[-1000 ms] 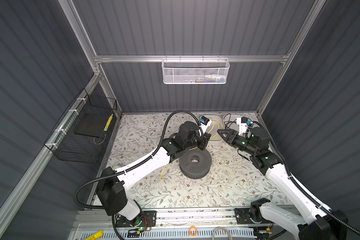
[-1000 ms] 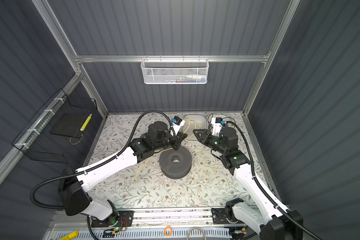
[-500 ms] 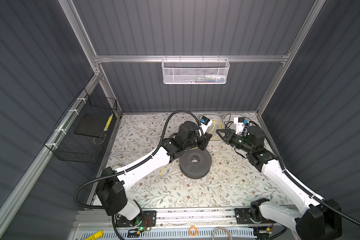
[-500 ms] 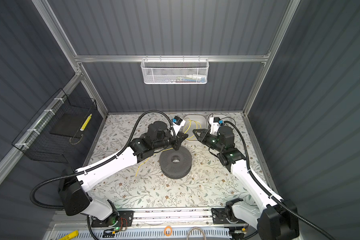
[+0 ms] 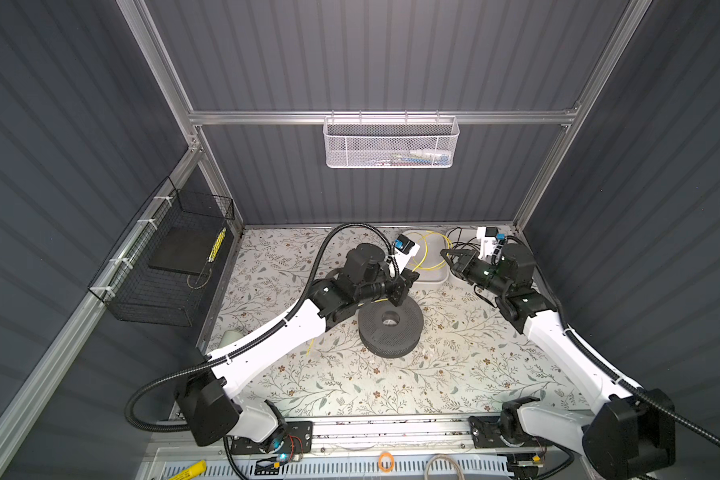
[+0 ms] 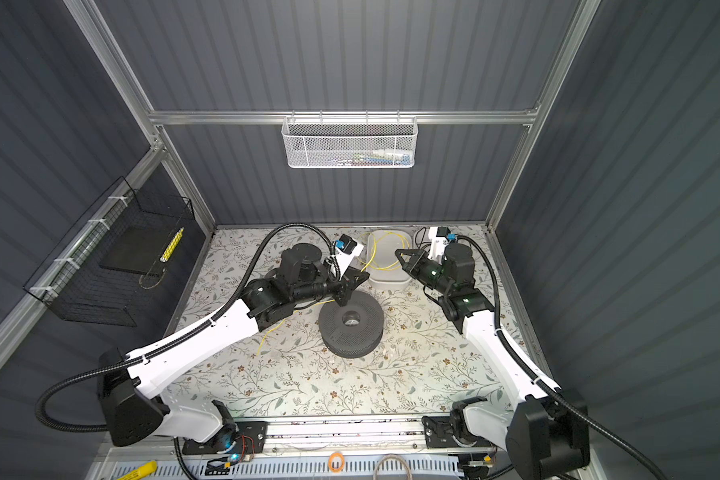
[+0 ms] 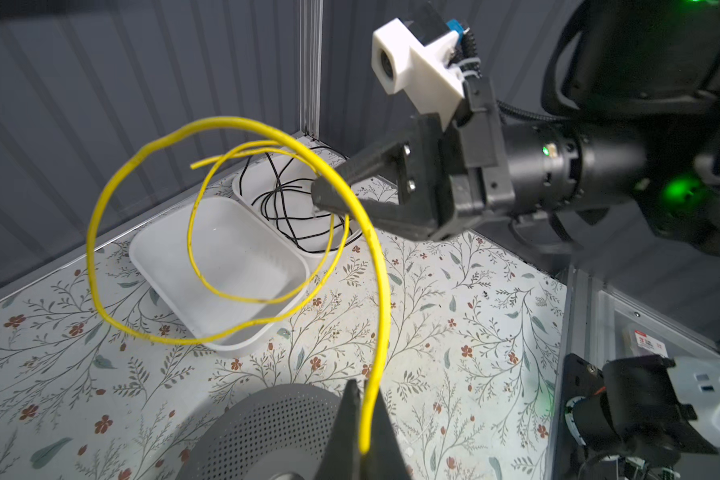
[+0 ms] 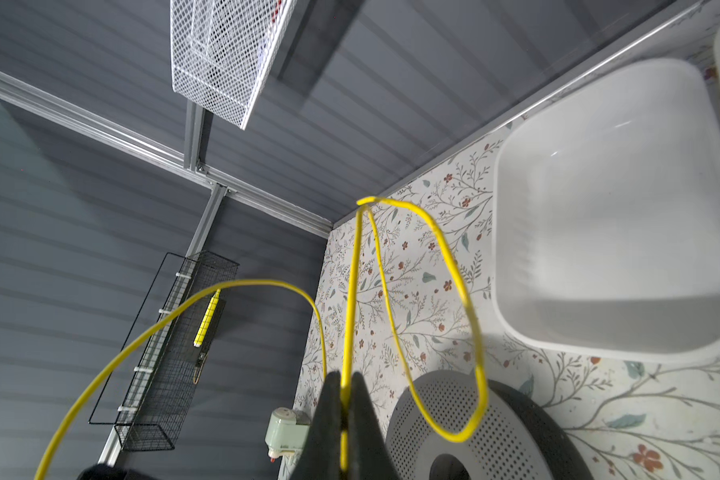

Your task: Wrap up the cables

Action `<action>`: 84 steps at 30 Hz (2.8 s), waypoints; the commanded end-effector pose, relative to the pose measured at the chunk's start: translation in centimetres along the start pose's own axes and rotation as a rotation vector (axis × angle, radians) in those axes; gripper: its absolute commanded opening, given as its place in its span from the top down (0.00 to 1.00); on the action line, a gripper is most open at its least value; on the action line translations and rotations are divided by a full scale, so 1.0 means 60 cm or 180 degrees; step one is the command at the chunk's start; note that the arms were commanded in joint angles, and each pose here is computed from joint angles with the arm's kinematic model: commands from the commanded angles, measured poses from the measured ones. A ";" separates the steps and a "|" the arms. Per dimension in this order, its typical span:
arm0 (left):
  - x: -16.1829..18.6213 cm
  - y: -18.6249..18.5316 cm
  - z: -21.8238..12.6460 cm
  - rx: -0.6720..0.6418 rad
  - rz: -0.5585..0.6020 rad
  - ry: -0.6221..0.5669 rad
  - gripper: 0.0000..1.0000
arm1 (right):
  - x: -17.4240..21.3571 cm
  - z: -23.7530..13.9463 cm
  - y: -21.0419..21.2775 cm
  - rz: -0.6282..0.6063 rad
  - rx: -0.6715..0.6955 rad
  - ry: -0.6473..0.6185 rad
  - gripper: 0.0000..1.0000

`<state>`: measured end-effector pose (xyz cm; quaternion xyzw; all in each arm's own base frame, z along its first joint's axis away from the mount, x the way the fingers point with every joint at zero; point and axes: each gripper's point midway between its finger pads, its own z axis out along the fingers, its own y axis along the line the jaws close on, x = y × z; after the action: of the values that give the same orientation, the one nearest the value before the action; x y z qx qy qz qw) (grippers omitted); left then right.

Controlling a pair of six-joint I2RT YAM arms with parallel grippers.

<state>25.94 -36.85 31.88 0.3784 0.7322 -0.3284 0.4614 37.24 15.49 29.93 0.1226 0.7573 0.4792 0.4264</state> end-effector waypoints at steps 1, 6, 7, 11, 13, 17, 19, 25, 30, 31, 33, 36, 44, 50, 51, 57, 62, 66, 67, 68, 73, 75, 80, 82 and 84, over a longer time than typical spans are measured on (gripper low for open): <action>0.043 -0.005 -0.027 0.0015 0.0136 0.0212 1.00 | -0.063 -0.015 0.048 -0.0089 -0.0251 -0.0298 1.00; 0.085 0.009 -0.055 -0.0159 0.0292 0.0413 1.00 | -0.119 -0.032 0.063 -0.0074 -0.0349 -0.0534 1.00; 0.095 0.013 -0.060 -0.0208 0.0337 0.0473 1.00 | -0.130 -0.036 0.065 -0.0076 -0.0357 -0.0577 1.00; 0.127 0.037 -0.076 -0.0467 0.0498 0.0688 1.00 | -0.171 -0.059 0.071 -0.0082 -0.0380 -0.0759 1.00; 0.145 0.051 -0.081 -0.0604 0.0571 0.0816 1.00 | -0.191 -0.074 0.071 -0.0080 -0.0380 -0.0856 1.00; 0.180 0.077 -0.081 -0.0832 0.0686 0.1036 1.00 | -0.229 -0.103 0.065 -0.0036 -0.0375 -0.1032 1.00; 0.196 0.092 -0.078 -0.0964 0.0755 0.1147 1.00 | -0.248 -0.121 0.056 0.0003 -0.0354 -0.1137 1.00; 0.224 0.135 -0.076 -0.1357 0.0975 0.1479 1.00 | -0.290 -0.170 0.026 0.0099 -0.0272 -0.1414 1.00; 0.238 0.154 -0.076 -0.1518 0.1140 0.1659 1.00 | -0.314 -0.200 -0.002 0.0223 -0.0247 -0.1609 1.00; 0.240 0.157 -0.077 -0.1546 0.1161 0.1686 1.00 | -0.320 -0.206 -0.006 0.0245 -0.0247 -0.1648 1.00; 0.248 0.161 -0.077 -0.1566 0.1187 0.1749 1.00 | -0.329 -0.214 -0.013 0.0273 -0.0228 -0.1703 1.00; 0.262 0.164 -0.077 -0.1575 0.1226 0.1821 1.00 | -0.338 -0.220 -0.019 0.0275 -0.0205 -0.1747 1.00; 0.284 0.173 -0.073 -0.1618 0.1275 0.1967 1.00 | -0.335 -0.222 -0.024 0.0275 -0.0200 -0.1731 1.00; 0.234 0.160 -0.062 -0.1535 0.1252 0.1630 0.98 | -0.299 -0.209 -0.014 0.0203 -0.0222 -0.1543 1.00; 0.219 0.157 -0.060 -0.1516 0.1258 0.1533 0.91 | -0.291 -0.207 -0.011 0.0162 -0.0209 -0.1508 1.00; 0.145 0.142 -0.057 -0.1443 0.1299 0.1119 0.44 | -0.249 -0.199 0.001 -0.0018 -0.0094 -0.1394 1.00; 0.099 0.130 -0.069 -0.1420 0.1288 0.0850 0.34 | -0.223 -0.180 0.001 -0.0059 -0.0067 -0.1264 1.00; 0.042 0.107 -0.080 -0.1268 0.1232 0.0552 0.27 | -0.193 -0.156 0.013 -0.0153 -0.0061 -0.1095 1.00; 0.027 0.100 -0.079 -0.1212 0.1220 0.0474 0.26 | -0.184 -0.150 0.016 -0.0191 -0.0042 -0.1047 1.00; 0.013 0.092 -0.076 -0.1126 0.1211 0.0419 0.26 | -0.175 -0.144 0.019 -0.0231 -0.0026 -0.1012 1.00; -0.051 0.052 -0.052 -0.0756 0.1260 0.0140 0.27 | -0.137 -0.124 0.021 -0.0335 0.0054 -0.0874 1.00; -0.075 0.032 -0.029 -0.0579 0.1286 0.0043 0.29 | -0.121 -0.116 0.018 -0.0340 0.0071 -0.0811 1.00; -0.101 -0.014 0.048 -0.0093 0.1296 -0.0097 0.32 | -0.097 -0.104 0.016 -0.0352 0.0079 -0.0705 1.00; -0.107 -0.034 0.078 0.0113 0.1265 -0.0156 0.34 | -0.090 -0.102 0.020 -0.0360 0.0060 -0.0669 1.00; -0.107 -0.053 0.103 0.0272 0.1269 -0.0164 0.36 | -0.084 -0.100 0.023 -0.0361 0.0044 -0.0639 1.00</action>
<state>29.28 -42.47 34.93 0.5077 0.6486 -0.2130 0.5255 35.93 9.18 34.46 0.1423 0.7211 0.4394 0.5165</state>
